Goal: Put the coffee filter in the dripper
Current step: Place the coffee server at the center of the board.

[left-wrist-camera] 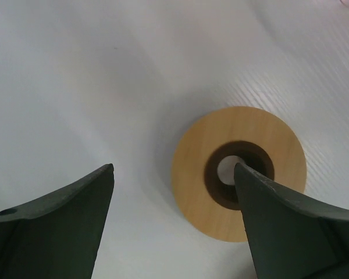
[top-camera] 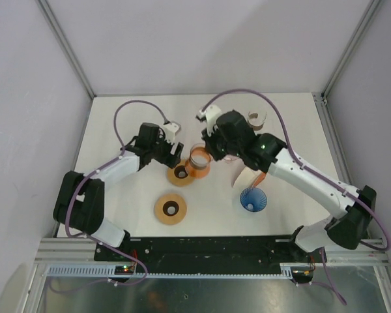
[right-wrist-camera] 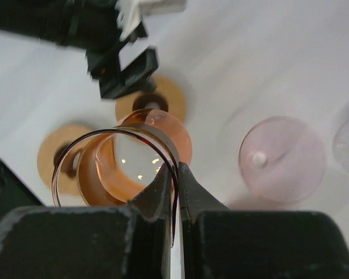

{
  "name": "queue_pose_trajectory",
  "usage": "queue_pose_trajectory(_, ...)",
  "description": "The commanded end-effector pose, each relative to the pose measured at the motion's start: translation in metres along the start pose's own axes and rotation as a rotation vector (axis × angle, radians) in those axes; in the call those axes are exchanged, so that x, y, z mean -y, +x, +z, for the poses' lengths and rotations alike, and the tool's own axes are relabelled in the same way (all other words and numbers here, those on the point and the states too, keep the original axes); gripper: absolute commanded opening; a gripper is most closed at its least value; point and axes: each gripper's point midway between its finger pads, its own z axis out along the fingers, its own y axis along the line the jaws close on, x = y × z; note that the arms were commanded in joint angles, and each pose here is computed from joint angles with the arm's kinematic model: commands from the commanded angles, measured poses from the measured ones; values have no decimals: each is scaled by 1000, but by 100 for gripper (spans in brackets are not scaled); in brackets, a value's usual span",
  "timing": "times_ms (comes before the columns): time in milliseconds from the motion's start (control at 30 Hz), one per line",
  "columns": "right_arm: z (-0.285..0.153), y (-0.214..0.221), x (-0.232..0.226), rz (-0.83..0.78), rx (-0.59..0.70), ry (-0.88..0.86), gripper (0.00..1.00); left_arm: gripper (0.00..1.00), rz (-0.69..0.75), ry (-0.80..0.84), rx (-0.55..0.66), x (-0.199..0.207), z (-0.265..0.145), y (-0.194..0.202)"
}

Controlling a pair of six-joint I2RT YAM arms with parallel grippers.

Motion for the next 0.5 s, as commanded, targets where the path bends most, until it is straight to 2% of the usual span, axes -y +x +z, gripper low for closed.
queue_pose_trajectory(0,-16,35,-12,-39,-55,-11,0,89,97,-1,8,7,8,-14)
queue_pose_trajectory(333,8,119,-29,-153,-261,-41,0,86,155,40,-50,26,29,-2)
queue_pose_trajectory(467,22,129,-27,-130,-240,-71,0,84,172,42,-69,32,34,3)
